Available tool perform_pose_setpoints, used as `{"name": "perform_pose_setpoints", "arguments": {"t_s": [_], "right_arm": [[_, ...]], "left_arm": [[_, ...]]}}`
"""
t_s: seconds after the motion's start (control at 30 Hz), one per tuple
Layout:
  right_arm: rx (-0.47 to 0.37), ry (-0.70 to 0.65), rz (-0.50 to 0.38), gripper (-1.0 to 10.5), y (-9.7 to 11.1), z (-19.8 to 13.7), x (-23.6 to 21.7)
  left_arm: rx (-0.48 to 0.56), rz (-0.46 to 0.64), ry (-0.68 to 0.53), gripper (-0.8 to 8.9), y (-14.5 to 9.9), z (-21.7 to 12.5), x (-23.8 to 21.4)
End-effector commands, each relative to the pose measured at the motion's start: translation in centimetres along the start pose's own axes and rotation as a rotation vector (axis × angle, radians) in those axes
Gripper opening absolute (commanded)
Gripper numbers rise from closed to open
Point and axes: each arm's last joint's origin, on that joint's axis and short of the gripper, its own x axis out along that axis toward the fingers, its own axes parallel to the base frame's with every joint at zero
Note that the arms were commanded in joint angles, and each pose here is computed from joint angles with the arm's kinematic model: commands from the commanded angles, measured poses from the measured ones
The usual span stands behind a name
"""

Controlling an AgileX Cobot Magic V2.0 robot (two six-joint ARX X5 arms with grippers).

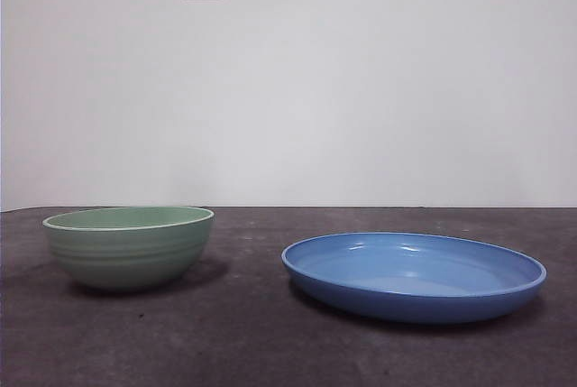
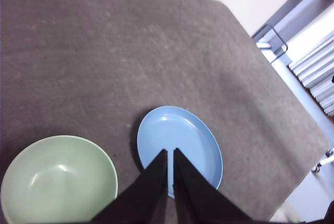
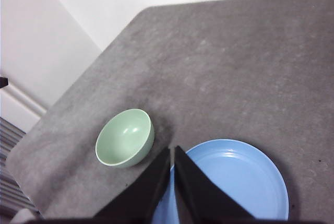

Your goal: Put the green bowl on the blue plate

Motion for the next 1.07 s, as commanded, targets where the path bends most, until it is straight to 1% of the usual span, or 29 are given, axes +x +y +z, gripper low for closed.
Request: {"name": "perform_pose_setpoints", "arguments": {"t_s": [0.03, 0.17, 0.3, 0.33, 0.4, 0.43, 0.53, 0.63, 0.7, 0.9, 1.07], "right_arm": [[-0.052, -0.008, 0.01, 0.1, 0.31, 0.48, -0.1], [-0.05, -0.006, 0.004, 0.1, 0.27, 0.46, -0.08], [-0.05, -0.006, 0.004, 0.2, 0.27, 0.46, -0.07], [-0.05, -0.006, 0.004, 0.5, 0.27, 0.46, -0.07], [-0.05, -0.006, 0.004, 1.5, 0.26, 0.46, -0.06], [-0.05, -0.006, 0.004, 2.5, 0.26, 0.46, -0.06], [-0.05, -0.006, 0.004, 4.8, 0.26, 0.47, -0.06], [-0.05, -0.006, 0.001, 6.2, 0.26, 0.47, -0.06], [-0.05, -0.007, 0.001, 6.4, 0.26, 0.47, -0.06], [-0.05, -0.006, 0.002, 6.4, 0.26, 0.46, -0.07], [-0.048, -0.005, 0.004, 6.4, 0.27, 0.46, -0.07]], "left_arm": [[0.051, -0.016, -0.012, 0.29, -0.32, 0.64, -0.01], [0.05, -0.016, -0.01, 0.48, -0.28, 0.65, 0.05], [0.053, -0.016, -0.01, 1.85, -0.28, 0.65, 0.05], [0.054, -0.017, -0.01, 2.26, -0.28, 0.65, 0.05], [0.054, -0.016, -0.01, 2.95, -0.25, 0.67, 0.1], [0.053, -0.016, -0.009, 3.46, -0.23, 0.67, 0.12], [0.067, -0.016, -0.009, 4.61, -0.22, 0.69, 0.15], [0.078, -0.016, -0.01, 5.39, -0.22, 0.69, 0.14], [0.08, -0.016, -0.01, 5.43, -0.22, 0.69, 0.15], [0.082, -0.016, -0.01, 5.4, -0.22, 0.69, 0.14], [0.125, -0.011, -0.007, 5.38, -0.18, 0.65, 0.15]]}}
